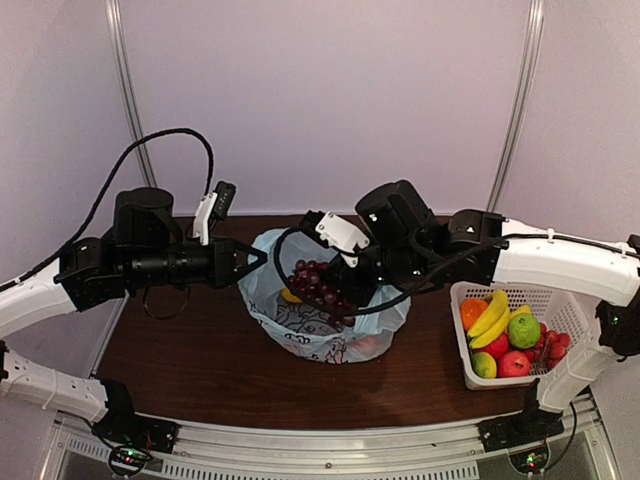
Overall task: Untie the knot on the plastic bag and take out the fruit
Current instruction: Place the fake fruit in the bin.
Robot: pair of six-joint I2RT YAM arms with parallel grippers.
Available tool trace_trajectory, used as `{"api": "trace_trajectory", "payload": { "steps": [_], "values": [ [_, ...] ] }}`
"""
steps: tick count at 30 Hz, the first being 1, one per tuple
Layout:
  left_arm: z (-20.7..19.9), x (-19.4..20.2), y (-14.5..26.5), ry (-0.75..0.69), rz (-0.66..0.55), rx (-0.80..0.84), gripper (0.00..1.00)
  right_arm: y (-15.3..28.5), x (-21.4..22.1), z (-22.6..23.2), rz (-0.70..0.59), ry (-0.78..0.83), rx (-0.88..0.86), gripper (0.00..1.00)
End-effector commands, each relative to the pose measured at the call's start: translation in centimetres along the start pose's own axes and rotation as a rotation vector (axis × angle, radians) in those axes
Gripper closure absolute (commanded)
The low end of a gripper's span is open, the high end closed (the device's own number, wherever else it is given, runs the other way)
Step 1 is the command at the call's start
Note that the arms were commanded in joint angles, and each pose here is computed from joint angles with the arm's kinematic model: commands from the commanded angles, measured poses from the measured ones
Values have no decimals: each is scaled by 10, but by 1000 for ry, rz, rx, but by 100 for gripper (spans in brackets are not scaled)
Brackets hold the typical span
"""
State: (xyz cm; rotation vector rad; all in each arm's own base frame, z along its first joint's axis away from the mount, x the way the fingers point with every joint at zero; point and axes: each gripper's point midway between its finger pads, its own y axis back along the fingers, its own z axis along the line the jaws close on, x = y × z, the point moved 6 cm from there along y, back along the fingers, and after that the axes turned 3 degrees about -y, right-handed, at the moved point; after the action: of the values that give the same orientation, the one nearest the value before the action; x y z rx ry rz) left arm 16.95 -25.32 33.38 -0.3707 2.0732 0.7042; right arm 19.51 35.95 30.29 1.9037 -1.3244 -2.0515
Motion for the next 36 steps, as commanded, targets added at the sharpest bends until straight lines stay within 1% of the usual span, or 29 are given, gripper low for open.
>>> {"api": "trace_trajectory", "payload": {
  "steps": [1, 5, 7, 10, 13, 17, 24, 29, 36],
  "values": [
    [-2, -6, -3, 13, -23, 7, 100, 27, -24, -1, -137, -72, -23, 96],
    [-3, -8, -3, 14, -26, 11, 100, 47, -39, 2, -195, -98, -88, 96],
    [-3, -8, -2, 13, -29, 10, 100, 60, -47, 3, -232, -137, -125, 96],
    [-1, -8, 0, 22, -38, -6, 100, 80, -56, 2, -287, -157, -150, 96],
    [4, -10, 2, 32, -62, -46, 100, 98, -61, -2, -330, -173, -145, 96],
    [6, -10, 2, 38, -66, -59, 100, 119, -60, -13, -364, -201, -88, 97],
    [15, -10, 3, 60, -77, -97, 100, 160, -53, -48, -363, -275, 161, 97],
    [19, -12, 3, 72, -86, -105, 100, 178, -30, -76, -275, -296, 397, 95],
    [21, -10, 0, 83, -84, -109, 100, 191, 13, -108, -177, -388, 586, 96]
  ]
}}
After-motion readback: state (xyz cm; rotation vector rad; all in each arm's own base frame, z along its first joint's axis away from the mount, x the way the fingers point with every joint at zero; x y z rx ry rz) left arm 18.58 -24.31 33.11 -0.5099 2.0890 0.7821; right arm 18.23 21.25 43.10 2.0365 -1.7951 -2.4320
